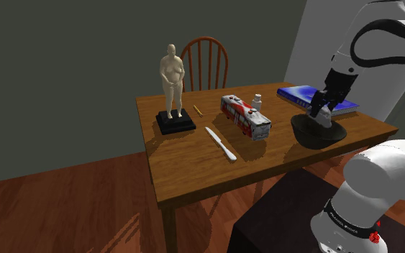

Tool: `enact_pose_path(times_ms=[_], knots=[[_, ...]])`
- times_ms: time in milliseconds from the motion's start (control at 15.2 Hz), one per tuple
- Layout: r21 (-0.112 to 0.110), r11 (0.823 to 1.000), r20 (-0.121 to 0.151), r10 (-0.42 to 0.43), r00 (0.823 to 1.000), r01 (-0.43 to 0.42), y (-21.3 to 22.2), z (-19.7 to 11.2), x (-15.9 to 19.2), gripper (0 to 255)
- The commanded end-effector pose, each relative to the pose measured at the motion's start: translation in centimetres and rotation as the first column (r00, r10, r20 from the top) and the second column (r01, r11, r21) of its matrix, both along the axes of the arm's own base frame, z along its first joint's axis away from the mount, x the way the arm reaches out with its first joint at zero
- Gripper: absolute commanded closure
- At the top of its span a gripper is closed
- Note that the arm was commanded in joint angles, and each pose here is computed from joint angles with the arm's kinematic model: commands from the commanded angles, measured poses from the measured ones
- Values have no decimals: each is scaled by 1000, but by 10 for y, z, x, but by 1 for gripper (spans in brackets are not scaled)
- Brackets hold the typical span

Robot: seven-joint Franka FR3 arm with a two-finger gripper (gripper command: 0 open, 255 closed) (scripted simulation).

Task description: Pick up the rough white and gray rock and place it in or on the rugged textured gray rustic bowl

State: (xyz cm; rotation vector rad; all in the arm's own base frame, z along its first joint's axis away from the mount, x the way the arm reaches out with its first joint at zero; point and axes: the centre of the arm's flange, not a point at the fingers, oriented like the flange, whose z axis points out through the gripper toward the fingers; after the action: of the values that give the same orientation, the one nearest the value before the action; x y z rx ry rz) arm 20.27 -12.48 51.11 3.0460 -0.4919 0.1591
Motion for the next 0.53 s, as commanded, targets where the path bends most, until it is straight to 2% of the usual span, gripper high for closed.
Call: enact_pose_path(times_ms=[0, 132, 462], knots=[[0, 1000, 1, 0, 1000, 0, 0, -11, 0, 255], [0, 1000, 1, 0, 1000, 0, 0, -22, 0, 255], [0, 1000, 1, 0, 1000, 0, 0, -22, 0, 255]])
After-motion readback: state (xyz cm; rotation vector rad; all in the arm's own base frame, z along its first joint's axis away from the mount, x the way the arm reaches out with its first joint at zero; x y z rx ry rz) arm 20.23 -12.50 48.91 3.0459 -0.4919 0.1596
